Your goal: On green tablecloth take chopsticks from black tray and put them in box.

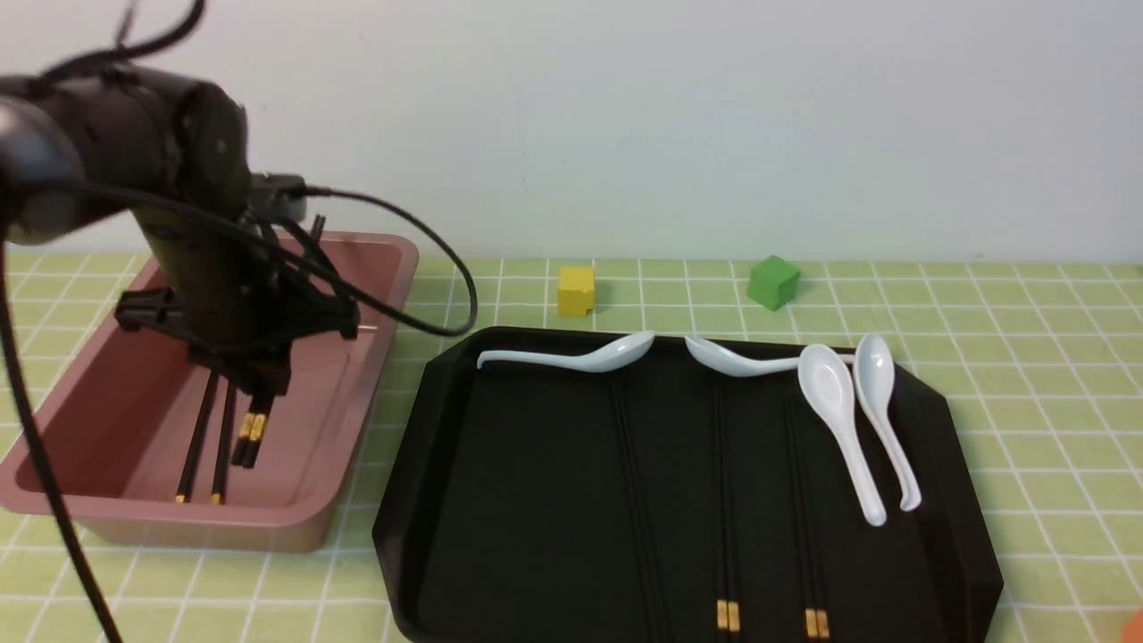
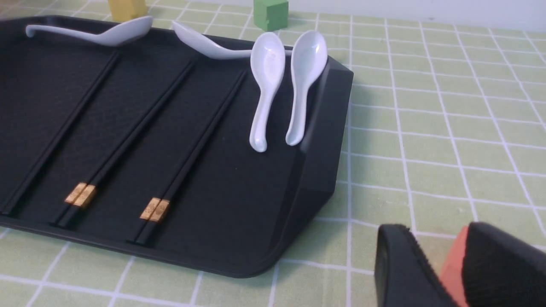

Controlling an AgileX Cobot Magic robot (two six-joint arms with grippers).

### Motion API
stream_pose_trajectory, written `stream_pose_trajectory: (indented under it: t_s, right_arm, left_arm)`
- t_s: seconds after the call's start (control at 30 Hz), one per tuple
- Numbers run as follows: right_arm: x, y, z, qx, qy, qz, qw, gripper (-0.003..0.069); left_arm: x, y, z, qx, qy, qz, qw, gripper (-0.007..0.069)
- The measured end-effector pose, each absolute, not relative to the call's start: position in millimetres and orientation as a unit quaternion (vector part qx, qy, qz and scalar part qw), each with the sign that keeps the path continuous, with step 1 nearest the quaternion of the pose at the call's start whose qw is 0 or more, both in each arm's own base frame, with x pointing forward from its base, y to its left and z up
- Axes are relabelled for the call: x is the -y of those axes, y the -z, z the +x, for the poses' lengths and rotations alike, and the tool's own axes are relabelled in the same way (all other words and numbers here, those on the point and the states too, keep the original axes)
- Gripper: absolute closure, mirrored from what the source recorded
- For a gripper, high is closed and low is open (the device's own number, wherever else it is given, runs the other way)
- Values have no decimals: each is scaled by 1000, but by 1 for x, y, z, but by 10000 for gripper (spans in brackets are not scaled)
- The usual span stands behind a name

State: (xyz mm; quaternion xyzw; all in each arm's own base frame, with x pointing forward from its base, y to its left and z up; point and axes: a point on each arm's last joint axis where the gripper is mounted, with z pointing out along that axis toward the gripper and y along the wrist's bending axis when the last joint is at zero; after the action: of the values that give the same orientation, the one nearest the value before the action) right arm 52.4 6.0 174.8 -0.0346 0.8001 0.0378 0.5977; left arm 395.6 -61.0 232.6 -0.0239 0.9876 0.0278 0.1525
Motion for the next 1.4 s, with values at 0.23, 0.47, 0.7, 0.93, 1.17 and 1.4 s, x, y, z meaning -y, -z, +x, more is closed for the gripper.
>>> stream_pose_trajectory:
  t_s: [0.23, 0.47, 0.7, 0.93, 1.17, 1.4]
  right_arm:
    - [-6, -175, 52, -800, -38, -35, 598, 419]
    - [-6, -175, 52, -800, -38, -35, 598, 419]
    - [-6, -175, 52, -800, -38, -35, 598, 419]
    - [-6, -175, 52, -800, -38, -35, 598, 419]
    - [-6, -175, 52, -800, -38, -35, 598, 419]
    - [-6, -175, 52, -800, -38, -35, 598, 419]
  left_arm:
    - [60, -216, 396, -993, -42, -20, 107, 417]
    - [55, -288, 371, -988, -43, -6, 147, 615]
    - [53, -360, 289, -965, 60, -25, 253, 638]
    - [55, -319, 169, -907, 193, -4, 374, 638]
    - [34, -273, 92, -798, 261, -60, 540, 638]
    - [21, -268, 48, -700, 278, -48, 655, 638]
